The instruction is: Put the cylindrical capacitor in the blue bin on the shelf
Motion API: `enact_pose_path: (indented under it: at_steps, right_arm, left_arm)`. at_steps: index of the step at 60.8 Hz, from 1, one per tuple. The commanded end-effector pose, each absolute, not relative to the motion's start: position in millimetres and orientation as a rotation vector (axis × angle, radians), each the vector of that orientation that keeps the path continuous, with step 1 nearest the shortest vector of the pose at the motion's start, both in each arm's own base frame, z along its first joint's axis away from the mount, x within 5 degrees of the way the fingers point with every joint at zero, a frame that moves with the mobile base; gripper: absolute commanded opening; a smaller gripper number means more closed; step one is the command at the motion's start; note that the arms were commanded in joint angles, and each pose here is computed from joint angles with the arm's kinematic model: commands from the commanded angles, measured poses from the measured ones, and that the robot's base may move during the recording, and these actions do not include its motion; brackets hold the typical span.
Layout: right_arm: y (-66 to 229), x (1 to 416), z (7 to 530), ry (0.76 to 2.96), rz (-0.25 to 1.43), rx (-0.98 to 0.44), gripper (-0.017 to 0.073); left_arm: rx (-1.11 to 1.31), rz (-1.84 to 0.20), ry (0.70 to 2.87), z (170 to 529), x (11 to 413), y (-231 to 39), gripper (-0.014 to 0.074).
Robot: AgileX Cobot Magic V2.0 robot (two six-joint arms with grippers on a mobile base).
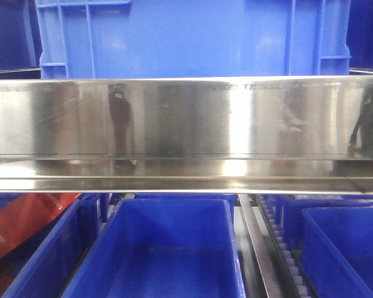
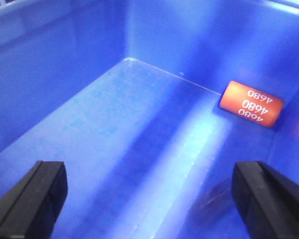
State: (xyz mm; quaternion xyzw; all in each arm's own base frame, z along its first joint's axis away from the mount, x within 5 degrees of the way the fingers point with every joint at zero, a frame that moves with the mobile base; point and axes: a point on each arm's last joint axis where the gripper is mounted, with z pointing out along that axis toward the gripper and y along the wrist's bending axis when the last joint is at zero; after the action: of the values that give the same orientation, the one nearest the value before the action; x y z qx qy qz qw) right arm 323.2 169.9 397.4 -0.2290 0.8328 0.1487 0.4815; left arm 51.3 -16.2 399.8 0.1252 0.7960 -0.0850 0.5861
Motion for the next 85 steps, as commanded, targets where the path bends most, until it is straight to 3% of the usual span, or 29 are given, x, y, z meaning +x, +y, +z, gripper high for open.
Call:
enact_pose_path:
  at_steps: [1,17,24,43,66,85]
  right_arm:
    - [164,311,419,1.955,0.369,-0.547,0.0468]
    - [126,265,467,1.824,0.357,-0.470,-0.0030]
    - [102,241,468,1.796,0.326,-0.416,-0.0148]
    - [49,167,410,1.799,0.224,-0.297,-0.0142]
    - [28,89,350,1.706,0.217,-0.282,-0.0142]
    - [21,63,336,1.594,0.218,-0.260,-0.0142]
  left_arm:
    - [0.277,-0.217,1.836,401,50,-16,-0.0081]
    - [0.278,-0.216,1.842,400,51,-17,-0.0081]
    - [0.278,-0.215,1.844,399,51,-17,-0.0081]
    - [0.278,-0.206,1.834,400,52,-16,-0.0081]
    - [0.275,-0.206,1.819,401,53,-16,-0.0081]
    - [0.275,-0.206,1.819,401,53,-16,-0.0081]
